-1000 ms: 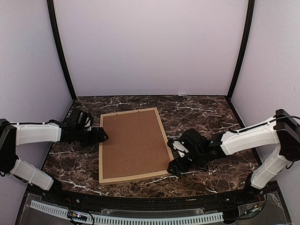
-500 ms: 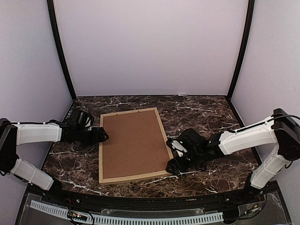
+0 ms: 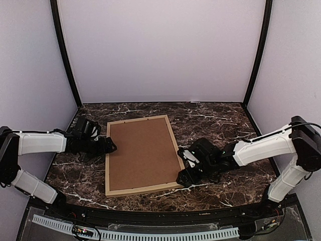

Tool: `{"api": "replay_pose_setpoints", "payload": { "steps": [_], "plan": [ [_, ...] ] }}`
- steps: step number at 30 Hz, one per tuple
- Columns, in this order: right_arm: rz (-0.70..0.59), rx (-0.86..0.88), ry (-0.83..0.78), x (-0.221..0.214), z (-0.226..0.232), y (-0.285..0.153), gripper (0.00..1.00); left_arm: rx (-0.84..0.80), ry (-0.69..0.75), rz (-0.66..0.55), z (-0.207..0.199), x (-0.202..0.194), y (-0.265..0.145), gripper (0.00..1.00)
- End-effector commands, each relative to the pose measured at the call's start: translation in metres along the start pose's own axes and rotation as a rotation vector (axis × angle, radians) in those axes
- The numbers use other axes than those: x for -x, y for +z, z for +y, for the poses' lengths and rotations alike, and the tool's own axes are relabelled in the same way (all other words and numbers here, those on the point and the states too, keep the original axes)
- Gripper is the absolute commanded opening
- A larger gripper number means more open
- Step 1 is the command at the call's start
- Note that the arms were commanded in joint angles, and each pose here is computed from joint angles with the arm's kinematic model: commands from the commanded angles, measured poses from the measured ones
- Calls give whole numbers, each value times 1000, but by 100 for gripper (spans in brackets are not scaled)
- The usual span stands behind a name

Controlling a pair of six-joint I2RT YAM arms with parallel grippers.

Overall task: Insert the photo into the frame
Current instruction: Rotate the photo frame at the center of the board.

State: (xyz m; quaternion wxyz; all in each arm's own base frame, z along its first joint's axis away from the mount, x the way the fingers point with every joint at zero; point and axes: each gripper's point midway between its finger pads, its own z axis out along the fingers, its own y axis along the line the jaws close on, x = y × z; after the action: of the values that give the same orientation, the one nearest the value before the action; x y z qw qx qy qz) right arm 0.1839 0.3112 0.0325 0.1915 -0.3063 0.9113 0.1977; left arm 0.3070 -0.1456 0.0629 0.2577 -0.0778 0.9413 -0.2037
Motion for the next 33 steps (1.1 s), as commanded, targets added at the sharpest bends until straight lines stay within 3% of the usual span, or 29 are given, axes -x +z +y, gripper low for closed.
{"api": "replay_pose_setpoints", "payload": {
  "steps": [1, 23, 33],
  "plan": [
    [-58, -39, 19, 13, -4, 6, 86, -11, -1, 20, 1, -8, 4, 92],
    [-147, -61, 85, 27, -9, 1, 85, -27, -2, 54, 3, -19, 11, 92],
    [-192, -7, 71, 36, -4, -26, 92, -133, -33, 122, -16, -27, 18, 92]
  ]
}}
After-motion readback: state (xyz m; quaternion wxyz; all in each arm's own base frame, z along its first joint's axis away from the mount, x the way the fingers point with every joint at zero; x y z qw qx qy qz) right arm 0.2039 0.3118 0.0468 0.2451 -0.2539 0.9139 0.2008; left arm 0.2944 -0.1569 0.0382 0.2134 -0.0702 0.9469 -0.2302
